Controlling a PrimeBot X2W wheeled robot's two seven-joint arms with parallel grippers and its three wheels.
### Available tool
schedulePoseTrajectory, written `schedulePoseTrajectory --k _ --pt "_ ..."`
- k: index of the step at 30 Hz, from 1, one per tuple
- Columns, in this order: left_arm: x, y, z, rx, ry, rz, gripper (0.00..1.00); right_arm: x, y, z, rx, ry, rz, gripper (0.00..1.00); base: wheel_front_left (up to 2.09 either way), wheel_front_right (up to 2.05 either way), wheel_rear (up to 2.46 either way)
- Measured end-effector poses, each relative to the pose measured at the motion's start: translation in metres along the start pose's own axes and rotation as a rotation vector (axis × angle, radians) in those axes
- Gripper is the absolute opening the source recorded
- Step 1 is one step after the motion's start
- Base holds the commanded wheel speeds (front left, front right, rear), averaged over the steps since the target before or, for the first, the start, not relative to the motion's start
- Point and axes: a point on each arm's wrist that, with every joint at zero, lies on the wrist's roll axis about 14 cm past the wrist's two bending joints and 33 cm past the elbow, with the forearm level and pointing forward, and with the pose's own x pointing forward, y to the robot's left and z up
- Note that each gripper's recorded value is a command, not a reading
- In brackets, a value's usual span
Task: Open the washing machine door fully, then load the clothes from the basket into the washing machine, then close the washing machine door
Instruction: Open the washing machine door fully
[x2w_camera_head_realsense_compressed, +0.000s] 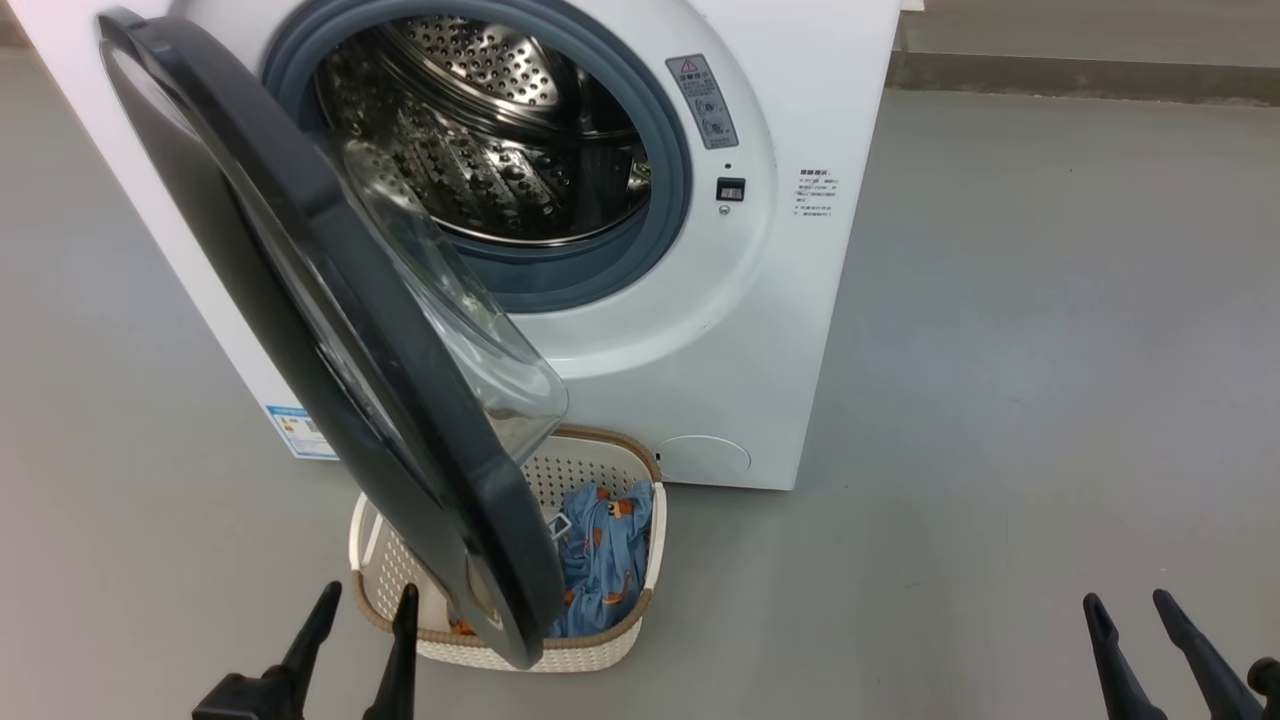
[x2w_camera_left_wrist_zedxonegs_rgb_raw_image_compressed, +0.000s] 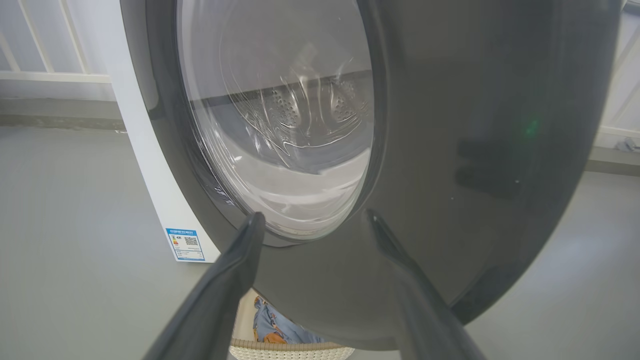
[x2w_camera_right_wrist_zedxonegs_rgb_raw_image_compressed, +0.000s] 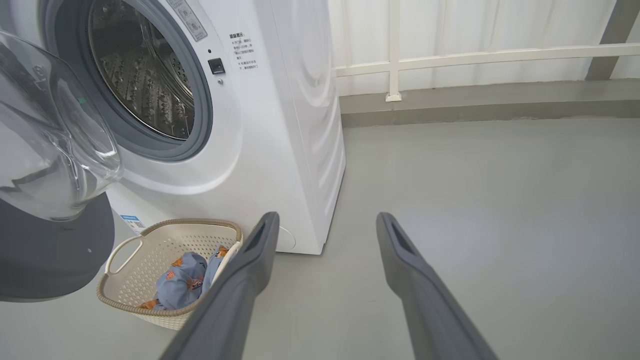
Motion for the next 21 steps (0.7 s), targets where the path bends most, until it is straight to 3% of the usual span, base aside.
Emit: schedulePoseTrajectory --k 6,8,14,21 --pt "-0.001 0.004 -0.001 -0.005 0.004 0.013 1.00 -0.006 0.000 -0.007 0.007 0.019 -0.009 1.00 0.00 0.00 0.00" --pt "-0.001 0.007 0.000 -0.013 -0.002 0.023 0.00 -0.006 0.000 -0.007 0.008 0.018 -0.009 1.00 0.00 0.00 0.00" --pt "0.003 0.023 0.038 -0.025 -0.123 0.071 0.00 -0.005 0.000 -0.006 0.007 0.016 -0.009 1.00 0.00 0.00 0.00" --pt "0.006 0.004 0.154 -0.007 -0.484 0.022 0.00 -0.004 0.000 -0.004 0.005 0.010 -0.006 1.00 0.00 0.00 0.00"
